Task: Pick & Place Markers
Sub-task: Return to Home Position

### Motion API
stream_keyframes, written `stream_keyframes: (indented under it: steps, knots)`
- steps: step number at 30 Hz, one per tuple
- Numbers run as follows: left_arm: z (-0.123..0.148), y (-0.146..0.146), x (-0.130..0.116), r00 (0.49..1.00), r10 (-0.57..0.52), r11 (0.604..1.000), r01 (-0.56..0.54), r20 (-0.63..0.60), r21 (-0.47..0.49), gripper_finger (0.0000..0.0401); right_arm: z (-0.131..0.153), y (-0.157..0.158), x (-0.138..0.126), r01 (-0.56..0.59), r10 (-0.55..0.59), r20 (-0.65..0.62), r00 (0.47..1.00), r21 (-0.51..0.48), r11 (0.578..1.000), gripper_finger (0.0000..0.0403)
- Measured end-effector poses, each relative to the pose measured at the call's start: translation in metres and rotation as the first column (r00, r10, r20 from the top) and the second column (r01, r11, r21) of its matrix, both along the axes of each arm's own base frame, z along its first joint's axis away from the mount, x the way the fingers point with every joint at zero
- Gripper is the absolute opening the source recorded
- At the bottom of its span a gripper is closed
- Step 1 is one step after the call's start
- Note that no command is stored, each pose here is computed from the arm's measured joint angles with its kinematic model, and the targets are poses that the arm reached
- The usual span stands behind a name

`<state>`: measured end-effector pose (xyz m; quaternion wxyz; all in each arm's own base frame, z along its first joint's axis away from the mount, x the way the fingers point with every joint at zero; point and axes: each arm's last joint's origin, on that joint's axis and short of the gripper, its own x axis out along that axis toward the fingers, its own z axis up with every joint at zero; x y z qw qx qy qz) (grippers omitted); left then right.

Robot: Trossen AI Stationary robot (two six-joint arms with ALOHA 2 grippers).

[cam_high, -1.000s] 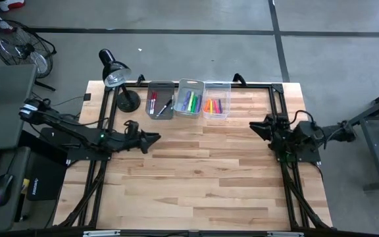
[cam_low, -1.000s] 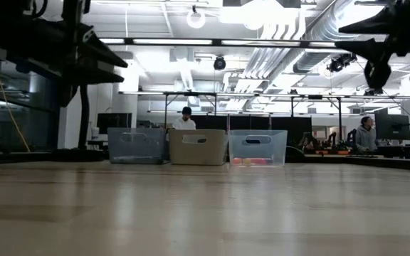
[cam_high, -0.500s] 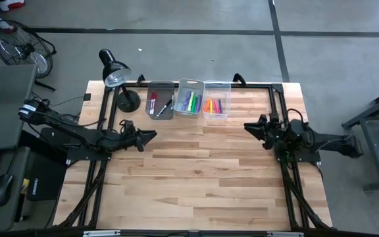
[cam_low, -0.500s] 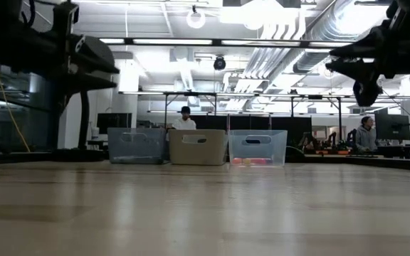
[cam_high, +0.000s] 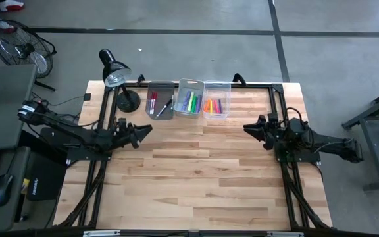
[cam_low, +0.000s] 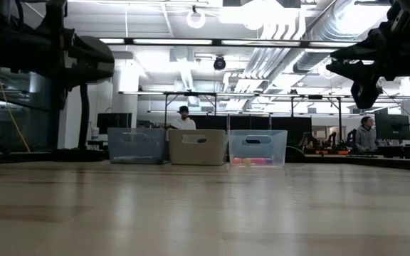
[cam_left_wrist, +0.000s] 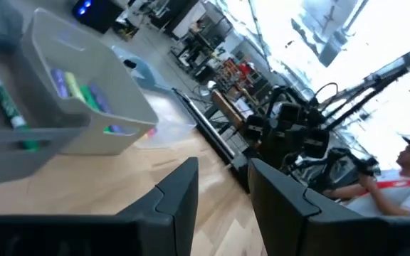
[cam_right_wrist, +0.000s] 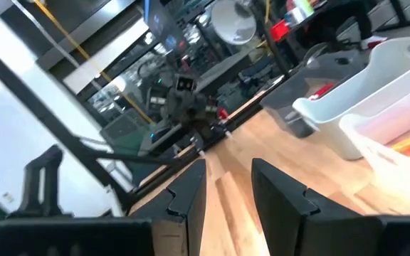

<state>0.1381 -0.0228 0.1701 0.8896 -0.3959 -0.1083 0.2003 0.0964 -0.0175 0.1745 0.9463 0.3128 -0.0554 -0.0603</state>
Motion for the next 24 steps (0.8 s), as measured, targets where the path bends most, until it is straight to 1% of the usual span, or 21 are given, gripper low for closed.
stream_keyframes:
  steps: [4,7,10,16,18,21,24]
  knots:
    - [0.003,0.001,-0.006,1.000,-0.009,0.998,0.009,0.001,0.067,0.0123,-0.002,0.001,0.000,-0.018,0.018,-0.019,1.000,0.000,1.000,0.0103]
    - [0.006,0.003,-0.011,1.000,-0.004,0.995,0.005,-0.005,0.101,0.0123,-0.002,0.001,0.000,-0.016,0.015,-0.027,1.000,-0.047,0.999,0.0103]
    - [0.006,0.005,-0.018,1.000,-0.004,0.994,0.007,-0.030,0.109,0.0123,-0.002,0.001,0.000,-0.015,0.014,-0.027,1.000,-0.055,0.998,0.0103]
    - [0.005,0.009,-0.031,0.999,-0.022,0.993,0.026,-0.040,0.111,0.0123,-0.002,0.000,0.000,-0.010,0.010,-0.026,1.000,-0.024,1.000,0.0103]
    - [0.005,0.010,-0.035,0.999,-0.033,0.993,0.037,-0.035,0.113,0.0123,-0.003,0.000,0.000,-0.011,0.009,-0.036,0.999,-0.053,0.999,0.0103]
    - [0.008,0.010,-0.040,0.994,-0.113,0.984,0.113,-0.010,0.137,0.0123,-0.003,0.000,0.000,-0.009,0.004,-0.048,0.999,-0.112,0.994,0.0103]
    - [0.013,0.008,-0.045,0.970,-0.242,0.950,0.230,0.035,0.209,0.0123,-0.004,0.000,0.000,0.001,-0.010,-0.069,0.998,-0.133,0.991,0.0103]
